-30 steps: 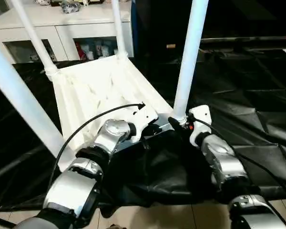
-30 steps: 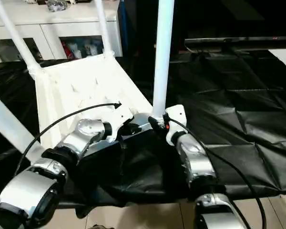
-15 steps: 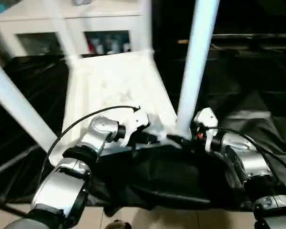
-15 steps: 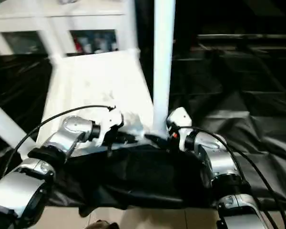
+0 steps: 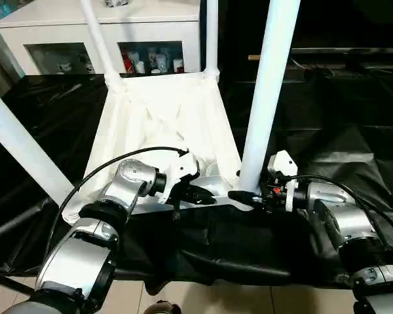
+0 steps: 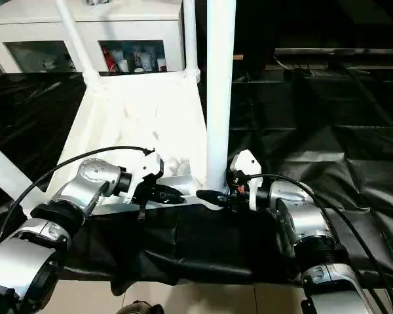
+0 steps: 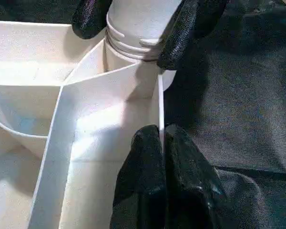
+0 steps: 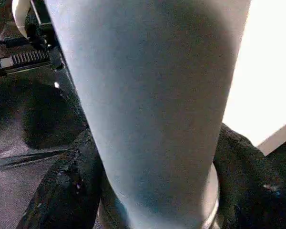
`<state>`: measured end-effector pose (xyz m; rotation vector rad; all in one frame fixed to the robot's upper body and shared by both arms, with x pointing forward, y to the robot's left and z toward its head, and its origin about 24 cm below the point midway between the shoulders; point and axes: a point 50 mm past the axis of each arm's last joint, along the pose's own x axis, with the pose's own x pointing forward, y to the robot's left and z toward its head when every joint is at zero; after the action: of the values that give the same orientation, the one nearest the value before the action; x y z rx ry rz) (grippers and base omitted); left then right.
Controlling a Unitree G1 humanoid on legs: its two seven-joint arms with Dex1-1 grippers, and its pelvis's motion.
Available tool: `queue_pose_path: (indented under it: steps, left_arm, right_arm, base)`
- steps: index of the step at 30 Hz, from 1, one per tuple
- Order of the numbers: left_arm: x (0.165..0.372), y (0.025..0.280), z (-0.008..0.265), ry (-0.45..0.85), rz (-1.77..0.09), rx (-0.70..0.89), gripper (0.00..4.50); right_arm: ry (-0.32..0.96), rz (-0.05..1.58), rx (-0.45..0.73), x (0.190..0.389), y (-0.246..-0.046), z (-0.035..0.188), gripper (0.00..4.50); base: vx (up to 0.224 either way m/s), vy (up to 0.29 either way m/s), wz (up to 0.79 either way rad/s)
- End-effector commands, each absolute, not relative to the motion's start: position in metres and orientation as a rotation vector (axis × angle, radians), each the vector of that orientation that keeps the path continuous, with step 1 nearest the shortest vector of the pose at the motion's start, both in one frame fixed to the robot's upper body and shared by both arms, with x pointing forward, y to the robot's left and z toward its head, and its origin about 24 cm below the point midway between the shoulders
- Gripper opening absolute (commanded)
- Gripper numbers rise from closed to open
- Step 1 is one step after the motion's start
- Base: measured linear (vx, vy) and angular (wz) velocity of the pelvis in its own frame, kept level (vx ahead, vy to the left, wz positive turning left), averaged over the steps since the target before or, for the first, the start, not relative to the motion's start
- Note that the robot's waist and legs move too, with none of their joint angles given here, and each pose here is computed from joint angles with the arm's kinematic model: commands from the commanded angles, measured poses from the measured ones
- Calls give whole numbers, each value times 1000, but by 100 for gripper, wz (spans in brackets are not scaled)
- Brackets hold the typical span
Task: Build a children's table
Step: Rotate leg to tighten
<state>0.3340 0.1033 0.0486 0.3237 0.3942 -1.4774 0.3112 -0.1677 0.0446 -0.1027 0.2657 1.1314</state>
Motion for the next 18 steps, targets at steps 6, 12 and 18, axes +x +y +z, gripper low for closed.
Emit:
queue_pose_path:
  steps: [6,12,18]
  left_arm:
    - [346,89,56,315,-1337,325,0]
    - [357,57,58,299,-1116,320,0]
    - [351,30,52,298,-1116,322,0]
  right_arm:
    - [320,864,-65,318,-161,22,270]
    - [392,416,56,328,-149,-3,270]
    - [366,406,54,335,-116,1,270]
  base:
    - [0,0,0]
    - [0,0,0]
    - [0,0,0]
